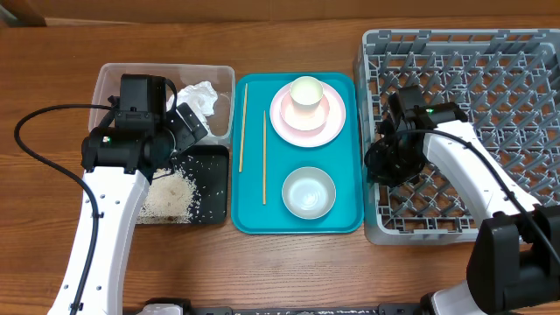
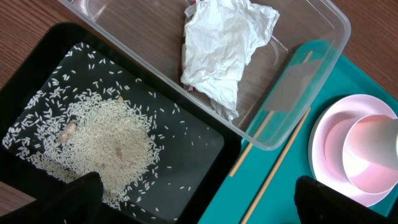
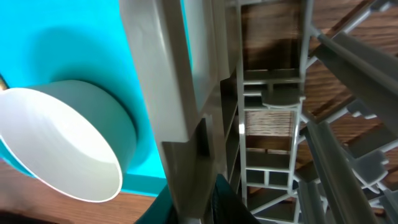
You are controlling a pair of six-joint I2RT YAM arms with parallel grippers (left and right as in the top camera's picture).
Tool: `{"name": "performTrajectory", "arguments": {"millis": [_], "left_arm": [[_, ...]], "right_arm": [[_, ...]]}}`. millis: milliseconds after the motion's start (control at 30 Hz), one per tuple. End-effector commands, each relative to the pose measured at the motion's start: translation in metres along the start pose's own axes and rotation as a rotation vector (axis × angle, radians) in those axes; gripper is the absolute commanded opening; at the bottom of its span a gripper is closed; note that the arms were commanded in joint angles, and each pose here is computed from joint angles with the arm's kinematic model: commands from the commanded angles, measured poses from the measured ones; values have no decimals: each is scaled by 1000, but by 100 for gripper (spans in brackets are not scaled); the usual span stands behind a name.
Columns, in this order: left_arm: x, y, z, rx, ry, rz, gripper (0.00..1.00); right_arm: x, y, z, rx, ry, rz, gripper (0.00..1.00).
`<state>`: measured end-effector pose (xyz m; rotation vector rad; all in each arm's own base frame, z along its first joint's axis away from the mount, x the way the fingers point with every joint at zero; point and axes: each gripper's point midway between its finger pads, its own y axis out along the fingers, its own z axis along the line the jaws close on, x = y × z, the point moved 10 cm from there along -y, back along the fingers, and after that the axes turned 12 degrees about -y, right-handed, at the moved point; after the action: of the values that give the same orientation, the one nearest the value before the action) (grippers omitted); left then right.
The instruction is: Sort waste into correct bins and load items into the dishwasher
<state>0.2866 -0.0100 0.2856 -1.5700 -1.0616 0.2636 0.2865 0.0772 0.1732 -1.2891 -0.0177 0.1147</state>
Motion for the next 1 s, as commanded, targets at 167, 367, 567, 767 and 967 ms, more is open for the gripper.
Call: {"name": "performTrajectory", "arguments": {"millis": [167, 367, 567, 767, 967], "left_arm": [[3, -5, -2, -17, 12, -14, 100], [3, -5, -2, -17, 12, -14, 100], [3, -5, -2, -17, 12, -14, 100], [3, -5, -2, -17, 12, -14, 100], [3, -5, -2, -17, 12, -14, 100]], "right_arm": [[-8, 2, 7, 76, 83, 63, 16], [-6, 2, 2, 15, 71, 46, 33], [11, -24, 4, 17, 34, -45, 40], [35, -89, 23, 34, -35, -226, 50], [58, -141, 55, 145, -161, -469, 48]]}}
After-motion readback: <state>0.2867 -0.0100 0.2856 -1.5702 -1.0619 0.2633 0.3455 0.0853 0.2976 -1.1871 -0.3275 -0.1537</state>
